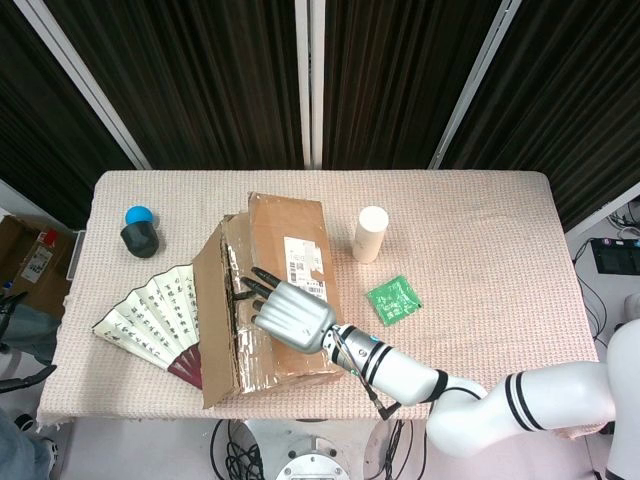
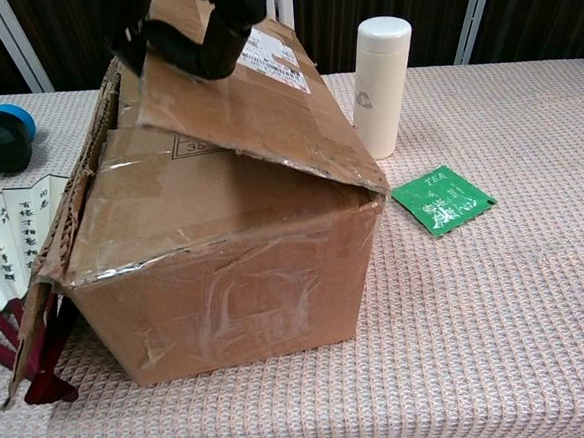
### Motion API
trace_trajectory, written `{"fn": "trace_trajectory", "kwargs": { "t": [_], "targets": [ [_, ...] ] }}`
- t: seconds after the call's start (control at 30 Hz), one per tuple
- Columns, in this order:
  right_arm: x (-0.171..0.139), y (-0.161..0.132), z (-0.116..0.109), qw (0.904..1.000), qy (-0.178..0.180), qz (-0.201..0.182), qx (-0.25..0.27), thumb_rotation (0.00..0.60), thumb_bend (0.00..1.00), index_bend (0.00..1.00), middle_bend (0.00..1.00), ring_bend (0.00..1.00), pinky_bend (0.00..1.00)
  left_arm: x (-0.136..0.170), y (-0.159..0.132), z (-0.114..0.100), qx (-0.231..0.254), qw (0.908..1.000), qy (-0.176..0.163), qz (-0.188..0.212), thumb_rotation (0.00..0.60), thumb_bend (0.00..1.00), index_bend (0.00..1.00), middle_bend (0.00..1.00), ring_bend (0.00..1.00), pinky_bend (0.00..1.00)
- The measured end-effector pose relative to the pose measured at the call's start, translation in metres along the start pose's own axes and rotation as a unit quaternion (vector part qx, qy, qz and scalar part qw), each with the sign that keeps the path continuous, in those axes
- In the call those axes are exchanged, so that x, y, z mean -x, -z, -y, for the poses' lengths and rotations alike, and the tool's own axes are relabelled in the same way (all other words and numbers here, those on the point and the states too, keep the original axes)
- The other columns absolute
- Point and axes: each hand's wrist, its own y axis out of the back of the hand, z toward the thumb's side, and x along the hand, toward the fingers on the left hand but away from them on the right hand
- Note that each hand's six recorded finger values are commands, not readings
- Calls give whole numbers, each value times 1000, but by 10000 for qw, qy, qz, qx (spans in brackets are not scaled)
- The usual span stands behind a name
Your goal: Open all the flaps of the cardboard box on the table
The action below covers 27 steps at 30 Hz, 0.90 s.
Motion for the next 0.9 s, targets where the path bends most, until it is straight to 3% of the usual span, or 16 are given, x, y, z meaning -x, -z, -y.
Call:
{"fn": "trace_trajectory", "kwargs": {
  "t": [0.27, 0.43, 0.9],
  "targets": [
    [-34, 23, -19, 9992, 334, 196, 85, 600, 806, 572, 355, 0, 0, -3, -6, 2, -47, 10000, 58, 58, 476, 0, 83, 129, 75, 150],
    [-57, 34, -24, 9979, 533, 262, 252, 600, 813, 528, 263, 0, 0, -6, -13, 2, -78, 9999, 83, 121, 475, 0, 84, 129, 75, 150],
    [-118, 67, -6, 9937, 712, 503, 704, 600, 828, 378, 229, 0, 0, -16, -40, 6, -193, 9991, 185, 329, 473, 0, 85, 129, 75, 150]
  ]
}}
